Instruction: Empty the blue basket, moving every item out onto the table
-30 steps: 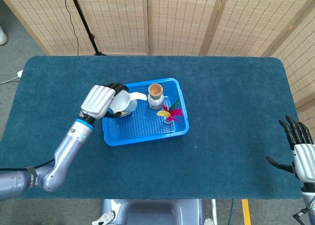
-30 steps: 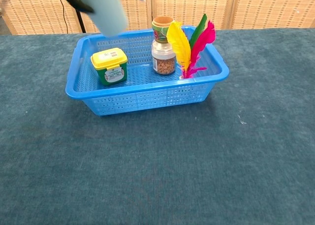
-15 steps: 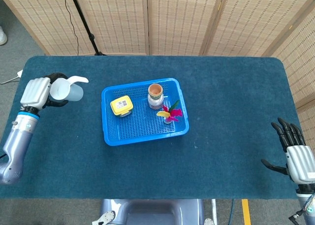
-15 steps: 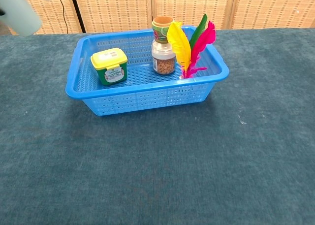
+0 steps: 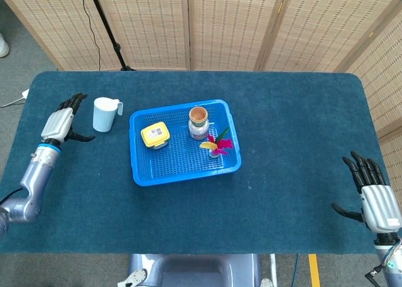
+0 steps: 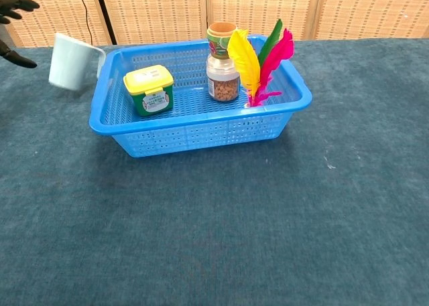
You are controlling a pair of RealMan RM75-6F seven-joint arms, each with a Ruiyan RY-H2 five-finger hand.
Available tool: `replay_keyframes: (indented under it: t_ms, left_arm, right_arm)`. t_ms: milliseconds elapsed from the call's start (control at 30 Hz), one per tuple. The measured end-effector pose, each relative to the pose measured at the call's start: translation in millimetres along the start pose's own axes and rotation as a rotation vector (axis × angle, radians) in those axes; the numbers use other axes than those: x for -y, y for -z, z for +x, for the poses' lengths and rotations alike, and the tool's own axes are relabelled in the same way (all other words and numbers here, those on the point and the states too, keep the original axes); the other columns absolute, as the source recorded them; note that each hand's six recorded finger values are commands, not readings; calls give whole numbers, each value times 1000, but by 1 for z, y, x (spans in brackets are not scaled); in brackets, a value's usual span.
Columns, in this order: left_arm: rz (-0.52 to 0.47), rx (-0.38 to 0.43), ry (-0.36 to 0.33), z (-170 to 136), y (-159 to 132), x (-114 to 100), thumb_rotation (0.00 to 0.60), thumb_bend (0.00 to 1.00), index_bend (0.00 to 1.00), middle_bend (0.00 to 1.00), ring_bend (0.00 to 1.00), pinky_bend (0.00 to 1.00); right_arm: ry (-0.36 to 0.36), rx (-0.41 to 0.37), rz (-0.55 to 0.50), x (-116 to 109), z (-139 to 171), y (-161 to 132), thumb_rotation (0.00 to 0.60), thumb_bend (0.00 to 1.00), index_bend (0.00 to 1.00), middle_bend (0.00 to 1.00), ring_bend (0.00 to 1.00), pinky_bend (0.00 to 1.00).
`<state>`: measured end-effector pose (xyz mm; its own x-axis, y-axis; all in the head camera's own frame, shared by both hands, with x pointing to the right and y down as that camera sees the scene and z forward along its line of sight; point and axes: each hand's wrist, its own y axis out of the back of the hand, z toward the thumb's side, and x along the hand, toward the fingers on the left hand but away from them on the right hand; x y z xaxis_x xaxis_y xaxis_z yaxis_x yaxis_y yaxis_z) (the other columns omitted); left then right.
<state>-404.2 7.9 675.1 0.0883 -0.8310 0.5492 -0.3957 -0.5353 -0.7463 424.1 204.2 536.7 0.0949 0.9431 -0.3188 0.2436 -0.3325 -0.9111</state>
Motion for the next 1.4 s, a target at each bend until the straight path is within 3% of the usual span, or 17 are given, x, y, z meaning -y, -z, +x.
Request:
replay_keyframes:
  t_ms: [300,633,1033,1400]
  left_arm:
    - [12,198,-62,-25,-48,-19,600,105,0,0,0,0]
    - [108,380,-3,-35,-137,6,600,105,0,0,0,0]
    - [209,369,94,8,-221,52,600,119,0,0,0,0]
    - [274,326,130,52,-258,76,600,162,0,0,0,8]
  right_arm:
    - [0,-11,-13,-2,1,-2,600,0,0,0,0,0]
    - [-4,7,-9,-1,-2,4,600,0,0,0,0,0]
    - [16,73,-13,-8,-10,23,600,0,0,0,0,0]
    - [39,133,-7,-14,-15,38,600,0,0,0,0,0]
